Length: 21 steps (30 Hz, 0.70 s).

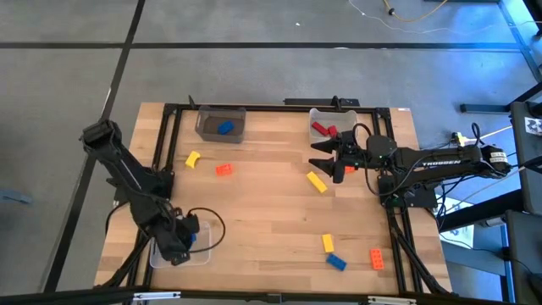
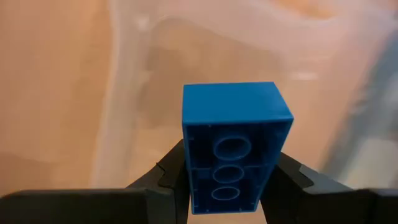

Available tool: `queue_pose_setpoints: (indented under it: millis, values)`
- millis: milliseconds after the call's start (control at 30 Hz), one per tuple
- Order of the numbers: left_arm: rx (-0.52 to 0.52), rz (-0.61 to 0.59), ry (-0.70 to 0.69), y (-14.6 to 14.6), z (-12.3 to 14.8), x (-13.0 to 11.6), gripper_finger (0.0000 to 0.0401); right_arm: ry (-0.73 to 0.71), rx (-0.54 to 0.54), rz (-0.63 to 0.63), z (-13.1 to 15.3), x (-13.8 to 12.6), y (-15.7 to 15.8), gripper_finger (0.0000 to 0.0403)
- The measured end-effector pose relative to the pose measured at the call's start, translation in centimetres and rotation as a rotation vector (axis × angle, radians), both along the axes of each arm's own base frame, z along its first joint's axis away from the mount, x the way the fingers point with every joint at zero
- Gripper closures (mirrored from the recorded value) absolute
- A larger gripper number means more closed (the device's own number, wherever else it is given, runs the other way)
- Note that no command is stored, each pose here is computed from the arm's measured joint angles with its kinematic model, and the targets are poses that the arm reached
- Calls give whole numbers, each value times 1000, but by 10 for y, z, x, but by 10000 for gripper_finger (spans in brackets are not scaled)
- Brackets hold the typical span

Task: Sort & place blocks by color
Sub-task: Put the top blue three stud game piece into the black transparent bin

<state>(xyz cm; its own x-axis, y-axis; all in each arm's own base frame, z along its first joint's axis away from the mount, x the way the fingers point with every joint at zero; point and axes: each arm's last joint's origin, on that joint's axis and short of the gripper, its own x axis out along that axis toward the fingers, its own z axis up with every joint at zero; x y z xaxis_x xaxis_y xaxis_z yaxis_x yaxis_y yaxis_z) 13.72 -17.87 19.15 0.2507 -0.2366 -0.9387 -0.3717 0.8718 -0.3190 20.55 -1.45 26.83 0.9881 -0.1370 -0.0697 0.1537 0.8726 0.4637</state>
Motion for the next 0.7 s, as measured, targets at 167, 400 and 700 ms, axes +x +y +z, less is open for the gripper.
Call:
queue_pose_setpoints:
  millis: [167, 400, 700]
  values:
    - [64, -38, 54, 0, -15, 8, 274, 0, 6, -1, 0, 0, 0, 36]
    - [81, -102, 71, 1, -20, 11, 274, 1, 6, -1, 0, 0, 0, 36]
    - [91, -102, 81, 2, -20, 10, 220, 1, 7, -1, 0, 0, 0, 36]
